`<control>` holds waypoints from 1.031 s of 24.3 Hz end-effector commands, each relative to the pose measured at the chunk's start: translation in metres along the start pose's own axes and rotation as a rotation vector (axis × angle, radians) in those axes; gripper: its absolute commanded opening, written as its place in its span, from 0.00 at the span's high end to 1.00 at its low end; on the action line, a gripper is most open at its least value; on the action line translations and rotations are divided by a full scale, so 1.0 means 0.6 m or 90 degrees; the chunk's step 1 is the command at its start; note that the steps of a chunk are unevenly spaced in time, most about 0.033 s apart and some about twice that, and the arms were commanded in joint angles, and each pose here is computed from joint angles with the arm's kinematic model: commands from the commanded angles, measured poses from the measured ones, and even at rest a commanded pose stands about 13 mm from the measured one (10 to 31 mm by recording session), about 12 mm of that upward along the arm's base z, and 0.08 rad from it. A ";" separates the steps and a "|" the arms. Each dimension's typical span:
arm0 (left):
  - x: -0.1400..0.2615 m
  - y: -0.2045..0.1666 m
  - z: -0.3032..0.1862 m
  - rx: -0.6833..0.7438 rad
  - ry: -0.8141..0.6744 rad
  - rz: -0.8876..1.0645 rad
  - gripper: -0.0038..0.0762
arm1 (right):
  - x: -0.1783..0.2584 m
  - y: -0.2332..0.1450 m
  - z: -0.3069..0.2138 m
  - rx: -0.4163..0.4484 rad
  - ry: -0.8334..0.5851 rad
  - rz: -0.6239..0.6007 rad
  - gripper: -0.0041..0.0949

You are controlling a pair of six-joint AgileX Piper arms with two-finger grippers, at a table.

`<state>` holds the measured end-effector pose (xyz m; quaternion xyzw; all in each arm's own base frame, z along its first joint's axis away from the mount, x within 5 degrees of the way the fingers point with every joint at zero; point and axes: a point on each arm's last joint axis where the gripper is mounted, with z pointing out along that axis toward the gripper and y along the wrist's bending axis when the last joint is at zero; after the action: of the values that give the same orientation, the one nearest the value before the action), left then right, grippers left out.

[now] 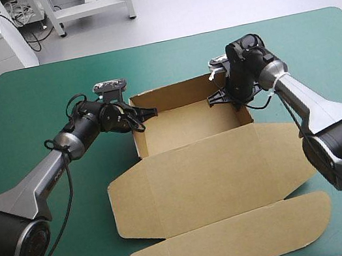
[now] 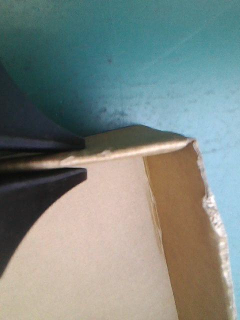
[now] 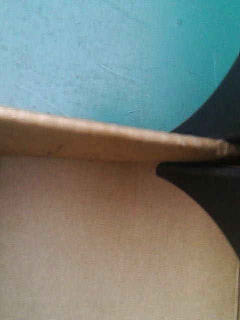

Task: Fold the box

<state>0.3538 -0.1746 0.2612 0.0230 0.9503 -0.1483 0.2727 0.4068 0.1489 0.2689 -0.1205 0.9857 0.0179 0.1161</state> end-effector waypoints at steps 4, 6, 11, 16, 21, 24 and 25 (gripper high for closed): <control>-0.014 -0.032 -0.020 0.049 -0.038 0.009 0.96 | -0.020 -0.005 -0.034 -0.042 -0.089 0.005 0.97; -0.021 -0.036 -0.027 0.053 -0.038 0.008 0.96 | -0.014 -0.009 -0.033 -0.025 -0.065 -0.004 0.97; -0.027 -0.041 -0.044 0.043 -0.003 0.038 0.67 | -0.007 -0.011 -0.032 -0.017 -0.033 -0.024 0.71; -0.030 -0.042 -0.048 0.044 -0.003 0.038 0.59 | -0.005 -0.012 -0.041 -0.011 -0.037 -0.026 0.57; -0.027 -0.041 -0.049 0.040 0.007 0.040 0.59 | -0.011 -0.012 -0.068 -0.014 -0.070 -0.026 0.55; -0.027 -0.041 -0.050 0.038 0.008 0.043 0.59 | -0.016 -0.012 -0.091 -0.015 -0.098 -0.026 0.55; -0.026 -0.041 -0.051 0.037 0.013 0.043 0.59 | -0.018 -0.012 -0.094 -0.016 -0.104 -0.025 0.55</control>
<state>0.3542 -0.1855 0.2700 0.0631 0.9612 -0.1397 0.2294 0.4171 0.1457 0.2771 -0.1375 0.9804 0.0276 0.1387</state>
